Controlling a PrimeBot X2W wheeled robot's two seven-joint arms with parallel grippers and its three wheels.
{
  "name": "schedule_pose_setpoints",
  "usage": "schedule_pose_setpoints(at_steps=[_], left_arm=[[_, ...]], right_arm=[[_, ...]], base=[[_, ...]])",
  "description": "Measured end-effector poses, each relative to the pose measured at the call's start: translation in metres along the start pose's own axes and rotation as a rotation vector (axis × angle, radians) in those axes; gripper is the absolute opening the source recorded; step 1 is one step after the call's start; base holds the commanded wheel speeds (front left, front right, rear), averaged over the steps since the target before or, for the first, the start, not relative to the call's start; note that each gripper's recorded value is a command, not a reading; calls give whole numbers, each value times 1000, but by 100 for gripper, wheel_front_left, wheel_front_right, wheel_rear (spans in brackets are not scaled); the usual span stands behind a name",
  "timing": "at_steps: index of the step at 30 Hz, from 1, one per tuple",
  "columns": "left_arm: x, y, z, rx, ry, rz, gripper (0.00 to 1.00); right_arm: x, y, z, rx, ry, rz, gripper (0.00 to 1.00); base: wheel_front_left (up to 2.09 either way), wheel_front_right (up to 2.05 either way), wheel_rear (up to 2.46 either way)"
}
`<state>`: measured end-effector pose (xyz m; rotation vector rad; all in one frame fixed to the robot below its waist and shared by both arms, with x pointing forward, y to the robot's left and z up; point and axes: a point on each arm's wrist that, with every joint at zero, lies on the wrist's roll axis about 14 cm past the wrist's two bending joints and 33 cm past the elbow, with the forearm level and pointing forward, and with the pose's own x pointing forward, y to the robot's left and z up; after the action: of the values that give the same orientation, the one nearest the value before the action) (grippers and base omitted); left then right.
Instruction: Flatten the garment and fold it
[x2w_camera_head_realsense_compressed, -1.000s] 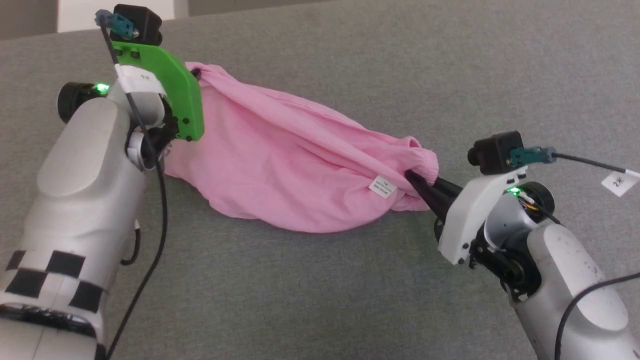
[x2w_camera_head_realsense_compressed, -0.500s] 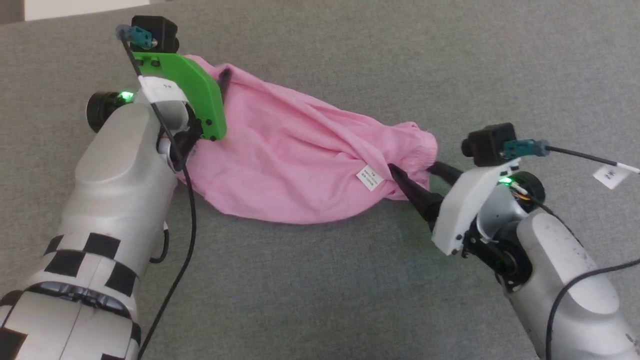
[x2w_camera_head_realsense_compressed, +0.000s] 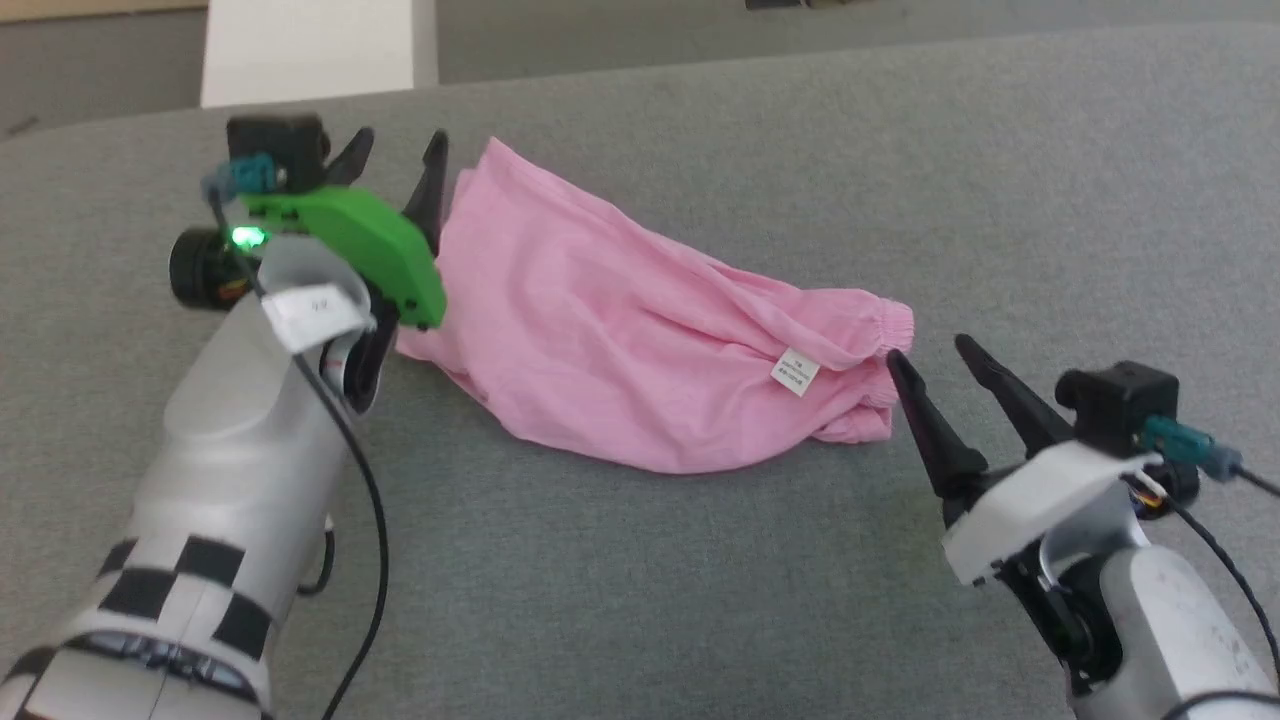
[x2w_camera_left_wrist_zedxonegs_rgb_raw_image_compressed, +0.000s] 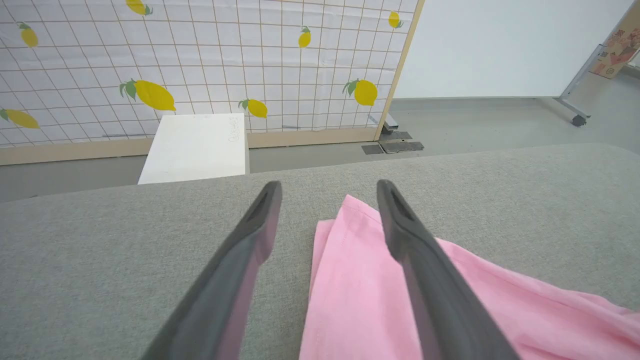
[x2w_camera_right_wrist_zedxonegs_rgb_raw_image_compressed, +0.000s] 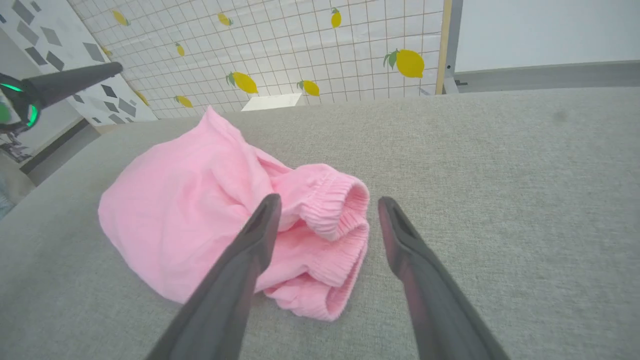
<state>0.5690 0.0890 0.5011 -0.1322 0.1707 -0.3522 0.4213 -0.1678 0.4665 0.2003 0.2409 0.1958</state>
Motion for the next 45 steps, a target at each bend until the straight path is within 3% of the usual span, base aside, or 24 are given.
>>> schedule_pose_setpoints(at_steps=[5, 14, 27, 38, 39, 41, 45], left_arm=[[-34, 17, 0, 30, -41, 57, 100], [-74, 26, -22, 40, 69, 63, 100], [-59, 6, -93, 57, 519, -61, 100], [-42, -5, -137, 108, 800, -111, 100], [-43, -6, -140, 115, 840, -112, 87], [-42, -8, -142, 115, 890, -118, 0], [-43, -21, -148, 100, 923, -161, 0]], right_arm=[[-21, 4, 19, -49, -103, -37, 100], [-55, 11, 34, -65, -151, -82, 100], [-63, 4, 30, -65, -111, -128, 100], [-62, -9, 11, -57, -41, -175, 100], [-62, -11, 11, -56, -39, -179, 100], [-63, -13, 9, -55, -31, -186, 100], [-64, -16, 2, -40, -3, -194, 100]], base=[[0, 0, 0], [0, 0, 0], [0, 0, 0], [0, 0, 0], [0, 0, 0], [0, 0, 0], [0, 0, 0]])
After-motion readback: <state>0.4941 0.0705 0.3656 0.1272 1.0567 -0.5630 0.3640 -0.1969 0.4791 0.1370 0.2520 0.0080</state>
